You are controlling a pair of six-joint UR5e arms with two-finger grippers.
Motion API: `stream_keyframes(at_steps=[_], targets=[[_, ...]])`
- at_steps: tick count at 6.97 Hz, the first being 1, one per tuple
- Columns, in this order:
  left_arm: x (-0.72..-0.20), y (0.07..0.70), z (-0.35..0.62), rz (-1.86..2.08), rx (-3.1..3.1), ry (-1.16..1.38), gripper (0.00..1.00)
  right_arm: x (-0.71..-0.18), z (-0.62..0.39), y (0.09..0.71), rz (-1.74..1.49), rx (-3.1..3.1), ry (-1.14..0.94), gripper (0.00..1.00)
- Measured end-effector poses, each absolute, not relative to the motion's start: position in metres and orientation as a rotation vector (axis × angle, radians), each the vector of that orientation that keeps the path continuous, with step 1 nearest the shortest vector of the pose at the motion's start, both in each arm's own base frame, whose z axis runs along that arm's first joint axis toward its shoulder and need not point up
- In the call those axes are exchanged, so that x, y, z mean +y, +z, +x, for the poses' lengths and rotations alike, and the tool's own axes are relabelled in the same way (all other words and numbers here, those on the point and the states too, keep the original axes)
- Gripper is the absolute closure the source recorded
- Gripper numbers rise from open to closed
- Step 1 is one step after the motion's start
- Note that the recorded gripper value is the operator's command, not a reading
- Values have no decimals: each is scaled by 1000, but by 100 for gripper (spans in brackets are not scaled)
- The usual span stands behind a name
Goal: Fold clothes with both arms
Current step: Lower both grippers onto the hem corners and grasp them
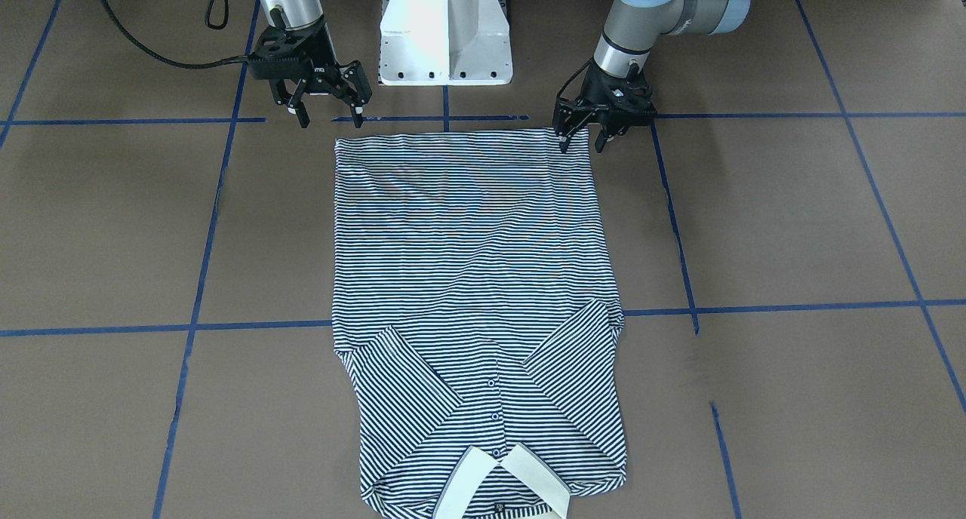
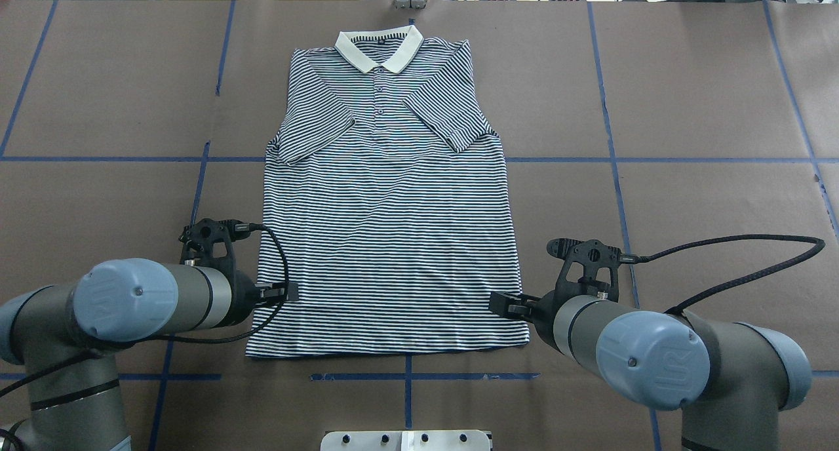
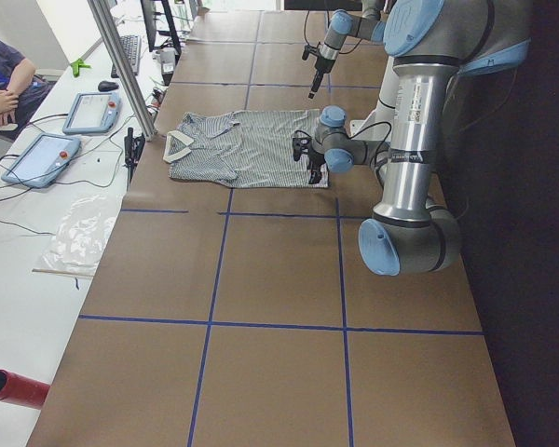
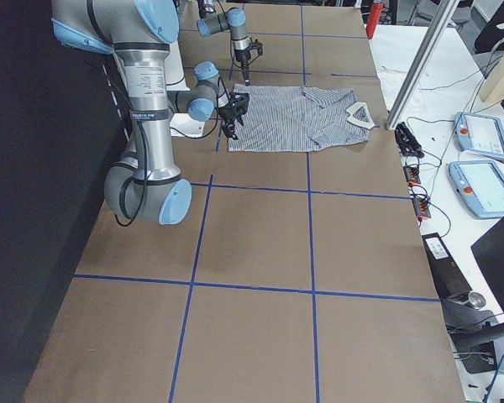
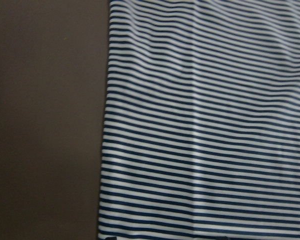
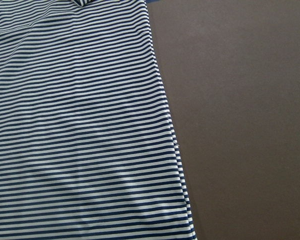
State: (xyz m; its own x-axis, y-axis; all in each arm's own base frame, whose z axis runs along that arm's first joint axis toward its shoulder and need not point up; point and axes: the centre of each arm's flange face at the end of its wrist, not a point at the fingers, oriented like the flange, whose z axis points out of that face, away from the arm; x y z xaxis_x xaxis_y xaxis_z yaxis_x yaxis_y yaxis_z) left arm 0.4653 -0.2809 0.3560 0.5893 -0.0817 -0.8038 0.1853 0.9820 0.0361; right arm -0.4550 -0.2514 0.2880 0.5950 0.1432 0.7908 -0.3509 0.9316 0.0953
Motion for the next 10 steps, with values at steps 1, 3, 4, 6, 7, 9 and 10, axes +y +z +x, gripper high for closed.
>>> stream_keyframes(at_steps=[1, 3, 4, 6, 7, 9, 10], targets=[[-270, 360, 470, 106, 922, -145, 31, -251, -455, 289, 252, -888, 290, 0], [-256, 363, 476, 82, 920, -139, 39, -251, -456, 290, 252, -886, 290, 0], [-254, 365, 476, 76, 916, -146, 40, -251, -456, 290, 252, -885, 290, 0], [-252, 367, 476, 66, 913, -155, 40, -251, -456, 291, 253, -884, 290, 0], [-250, 367, 477, 64, 912, -154, 47, -251, -456, 291, 253, -883, 290, 0], [-249, 368, 478, 62, 910, -153, 62, -251, -456, 291, 252, -883, 290, 0], [-249, 369, 478, 61, 909, -153, 62, -251, -456, 291, 251, -883, 290, 0]])
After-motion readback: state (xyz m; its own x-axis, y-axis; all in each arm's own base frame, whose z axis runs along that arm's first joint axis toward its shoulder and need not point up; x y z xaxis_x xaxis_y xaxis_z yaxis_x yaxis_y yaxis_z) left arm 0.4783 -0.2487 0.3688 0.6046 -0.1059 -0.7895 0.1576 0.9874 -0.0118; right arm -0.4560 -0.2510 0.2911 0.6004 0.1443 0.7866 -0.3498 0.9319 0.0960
